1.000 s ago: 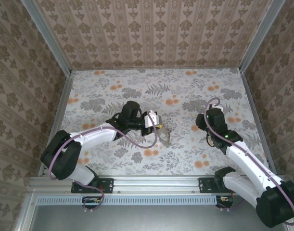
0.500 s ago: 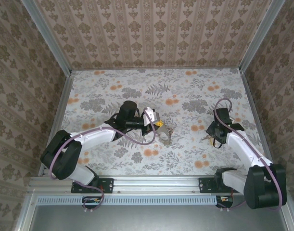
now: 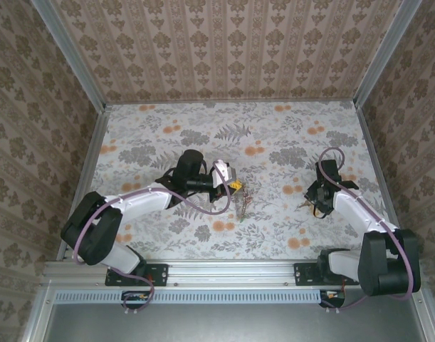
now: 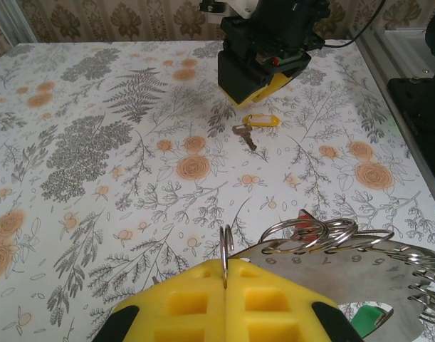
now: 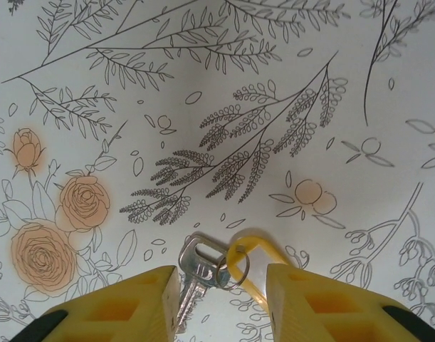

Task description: Put the keys on the keyring

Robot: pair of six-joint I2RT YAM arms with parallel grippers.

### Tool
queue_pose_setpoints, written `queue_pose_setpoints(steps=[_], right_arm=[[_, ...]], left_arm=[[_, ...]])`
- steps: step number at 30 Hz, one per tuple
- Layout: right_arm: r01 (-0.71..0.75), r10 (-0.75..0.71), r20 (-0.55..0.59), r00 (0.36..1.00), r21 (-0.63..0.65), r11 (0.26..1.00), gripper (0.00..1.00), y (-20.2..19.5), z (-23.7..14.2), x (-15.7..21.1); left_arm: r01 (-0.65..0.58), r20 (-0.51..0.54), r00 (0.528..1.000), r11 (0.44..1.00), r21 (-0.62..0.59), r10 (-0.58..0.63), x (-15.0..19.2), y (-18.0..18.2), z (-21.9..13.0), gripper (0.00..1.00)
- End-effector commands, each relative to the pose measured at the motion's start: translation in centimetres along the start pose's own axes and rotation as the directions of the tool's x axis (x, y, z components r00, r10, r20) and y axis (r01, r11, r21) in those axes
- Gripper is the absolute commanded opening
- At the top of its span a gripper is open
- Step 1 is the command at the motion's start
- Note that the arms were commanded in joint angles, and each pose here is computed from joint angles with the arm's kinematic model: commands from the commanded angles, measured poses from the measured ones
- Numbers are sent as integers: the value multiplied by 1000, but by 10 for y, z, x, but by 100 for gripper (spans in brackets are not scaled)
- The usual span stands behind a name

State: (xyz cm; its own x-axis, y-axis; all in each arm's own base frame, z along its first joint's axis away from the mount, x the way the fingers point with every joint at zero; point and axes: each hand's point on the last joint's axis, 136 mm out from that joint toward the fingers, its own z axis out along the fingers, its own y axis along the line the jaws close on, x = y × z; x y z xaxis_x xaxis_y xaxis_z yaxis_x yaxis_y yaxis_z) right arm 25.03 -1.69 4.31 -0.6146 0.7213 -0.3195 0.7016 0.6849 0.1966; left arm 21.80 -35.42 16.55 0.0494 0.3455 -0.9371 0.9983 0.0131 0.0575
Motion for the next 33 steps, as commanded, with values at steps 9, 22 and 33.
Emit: queue_pose_setpoints(steps=[9, 22, 33], right_arm=[[-80, 80, -48, 996, 14, 997, 39, -5, 10, 12], [-82, 82, -55, 995, 6, 997, 33, 0, 17, 10], [-60, 60, -61, 996, 7, 998, 29, 3, 20, 9]], left_arm=[[-39, 37, 999, 999, 27, 38, -15, 0, -2, 0], [-41, 31, 999, 999, 28, 40, -16, 0, -2, 0], [-44, 29, 999, 999, 25, 44, -17, 1, -3, 0]])
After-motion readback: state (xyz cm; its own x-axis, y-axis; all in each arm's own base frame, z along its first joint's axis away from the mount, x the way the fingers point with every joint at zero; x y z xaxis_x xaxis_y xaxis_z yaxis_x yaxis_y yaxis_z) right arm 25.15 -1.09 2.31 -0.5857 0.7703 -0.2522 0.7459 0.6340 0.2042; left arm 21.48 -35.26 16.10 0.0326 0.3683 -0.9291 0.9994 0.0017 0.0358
